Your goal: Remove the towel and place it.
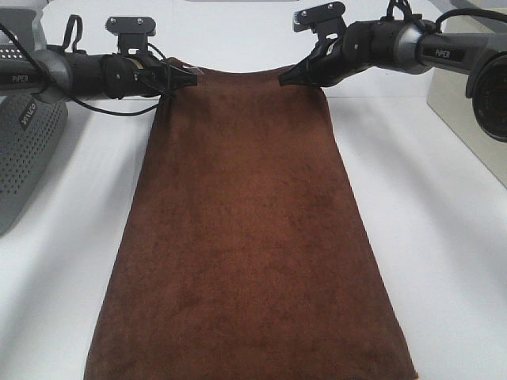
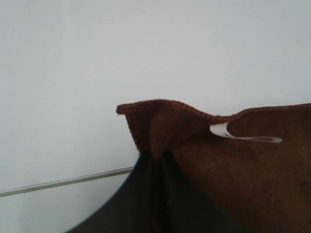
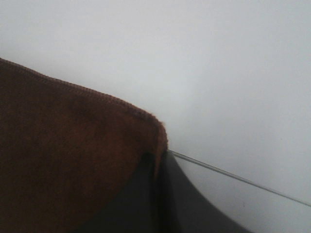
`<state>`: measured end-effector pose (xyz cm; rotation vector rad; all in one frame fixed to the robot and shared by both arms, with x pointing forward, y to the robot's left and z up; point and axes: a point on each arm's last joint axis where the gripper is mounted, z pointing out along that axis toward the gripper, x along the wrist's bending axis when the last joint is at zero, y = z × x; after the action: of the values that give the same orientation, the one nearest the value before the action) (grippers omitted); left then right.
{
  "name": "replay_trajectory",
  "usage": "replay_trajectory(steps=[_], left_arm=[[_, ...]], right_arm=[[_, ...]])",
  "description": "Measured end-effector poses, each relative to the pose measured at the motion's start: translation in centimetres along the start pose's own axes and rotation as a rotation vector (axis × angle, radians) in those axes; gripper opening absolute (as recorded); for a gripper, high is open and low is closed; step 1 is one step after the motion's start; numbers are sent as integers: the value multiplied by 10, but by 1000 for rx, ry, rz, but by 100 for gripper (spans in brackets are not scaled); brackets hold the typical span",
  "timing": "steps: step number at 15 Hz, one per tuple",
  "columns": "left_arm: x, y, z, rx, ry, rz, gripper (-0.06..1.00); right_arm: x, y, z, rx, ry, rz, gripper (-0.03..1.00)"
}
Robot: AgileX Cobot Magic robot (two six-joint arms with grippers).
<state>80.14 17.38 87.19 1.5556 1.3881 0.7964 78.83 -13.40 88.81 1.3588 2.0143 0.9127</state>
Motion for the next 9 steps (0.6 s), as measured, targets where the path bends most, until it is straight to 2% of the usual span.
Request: replay_trajectory(steps=[9], left_arm=[[3,-25,11,1,8,8,0]], right_arm=[[1,-11,11,-4,-1,2,1]])
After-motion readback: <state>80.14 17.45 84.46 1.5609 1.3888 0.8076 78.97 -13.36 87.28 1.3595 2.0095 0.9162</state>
